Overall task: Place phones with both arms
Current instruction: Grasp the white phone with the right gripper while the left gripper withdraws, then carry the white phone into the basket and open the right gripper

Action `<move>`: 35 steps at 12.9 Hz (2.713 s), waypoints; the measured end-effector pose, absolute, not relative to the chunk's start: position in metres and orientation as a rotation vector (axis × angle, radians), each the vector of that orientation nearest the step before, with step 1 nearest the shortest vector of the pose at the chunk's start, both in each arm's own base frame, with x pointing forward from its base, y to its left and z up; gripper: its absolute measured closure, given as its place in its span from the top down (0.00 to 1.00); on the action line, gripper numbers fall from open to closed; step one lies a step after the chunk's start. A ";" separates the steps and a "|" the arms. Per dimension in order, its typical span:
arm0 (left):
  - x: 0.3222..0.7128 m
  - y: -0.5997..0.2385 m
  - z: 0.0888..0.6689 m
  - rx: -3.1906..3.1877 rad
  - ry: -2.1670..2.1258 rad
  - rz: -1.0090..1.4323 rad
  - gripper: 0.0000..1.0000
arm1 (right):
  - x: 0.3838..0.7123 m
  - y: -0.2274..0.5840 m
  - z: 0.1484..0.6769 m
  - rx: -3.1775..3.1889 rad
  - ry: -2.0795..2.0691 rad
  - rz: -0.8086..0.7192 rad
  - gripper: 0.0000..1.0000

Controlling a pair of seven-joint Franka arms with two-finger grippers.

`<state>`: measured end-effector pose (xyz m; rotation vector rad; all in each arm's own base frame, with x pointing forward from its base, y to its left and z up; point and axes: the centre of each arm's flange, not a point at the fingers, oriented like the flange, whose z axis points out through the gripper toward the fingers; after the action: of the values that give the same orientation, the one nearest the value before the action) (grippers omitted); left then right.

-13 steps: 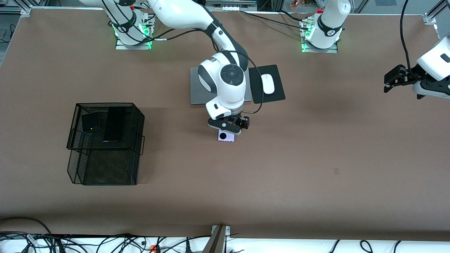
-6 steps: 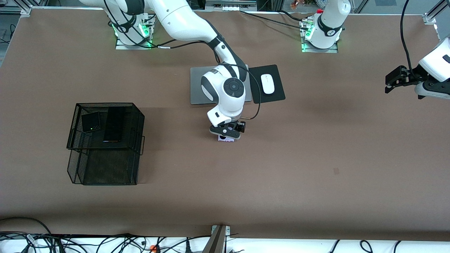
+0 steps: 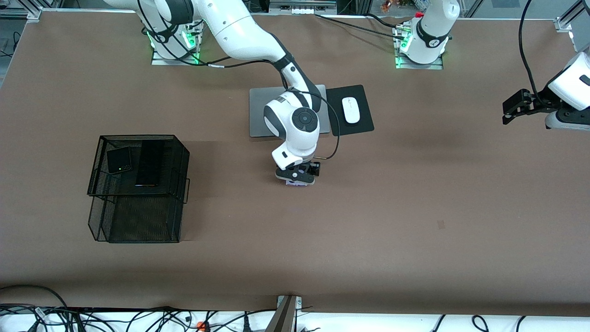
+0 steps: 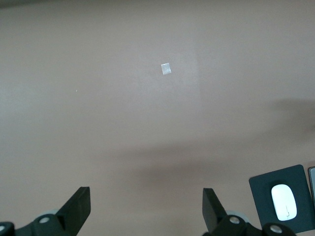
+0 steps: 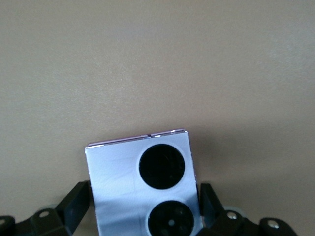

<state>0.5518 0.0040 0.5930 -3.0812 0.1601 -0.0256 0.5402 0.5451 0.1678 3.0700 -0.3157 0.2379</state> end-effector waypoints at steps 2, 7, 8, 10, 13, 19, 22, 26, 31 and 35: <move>0.552 0.002 0.593 -3.093 0.132 -0.024 1.00 | 0.540 0.545 0.168 3.075 -0.311 0.244 0.96; 0.550 -0.002 0.592 -3.137 0.097 -0.008 1.00 | 0.540 0.547 0.171 3.083 -0.306 0.250 0.85; 0.550 -0.002 0.592 -3.137 0.096 -0.008 1.00 | 0.541 0.547 0.172 3.083 -0.307 0.250 0.85; 0.550 -0.003 0.592 -3.137 0.097 -0.007 1.00 | 0.543 0.547 0.186 3.076 -0.315 0.231 0.85; 0.550 -0.007 0.591 -3.137 0.102 0.000 1.00 | 0.552 0.541 0.269 3.057 -0.300 0.152 0.85; 0.550 -0.008 0.591 -3.137 0.102 0.003 1.00 | 0.601 0.423 0.432 3.064 -0.070 -0.040 0.85; 0.549 -0.008 0.591 -3.137 0.102 0.010 1.00 | 0.644 0.325 0.452 3.031 0.047 -0.098 0.85; 0.549 -0.008 0.591 -3.137 0.102 0.014 1.00 | 0.696 0.182 0.451 3.029 0.167 -0.144 0.85; 0.549 -0.011 0.591 -3.137 0.110 0.016 1.00 | 0.731 0.059 0.438 3.041 0.188 -0.053 0.85; 0.548 -0.013 0.591 -3.137 0.113 0.018 1.00 | 0.754 0.042 0.357 3.066 0.129 -0.005 0.85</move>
<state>0.5484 -0.0126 0.5908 -3.1366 0.1130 0.0177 0.7544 0.0418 0.3566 3.0657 0.1292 -0.0055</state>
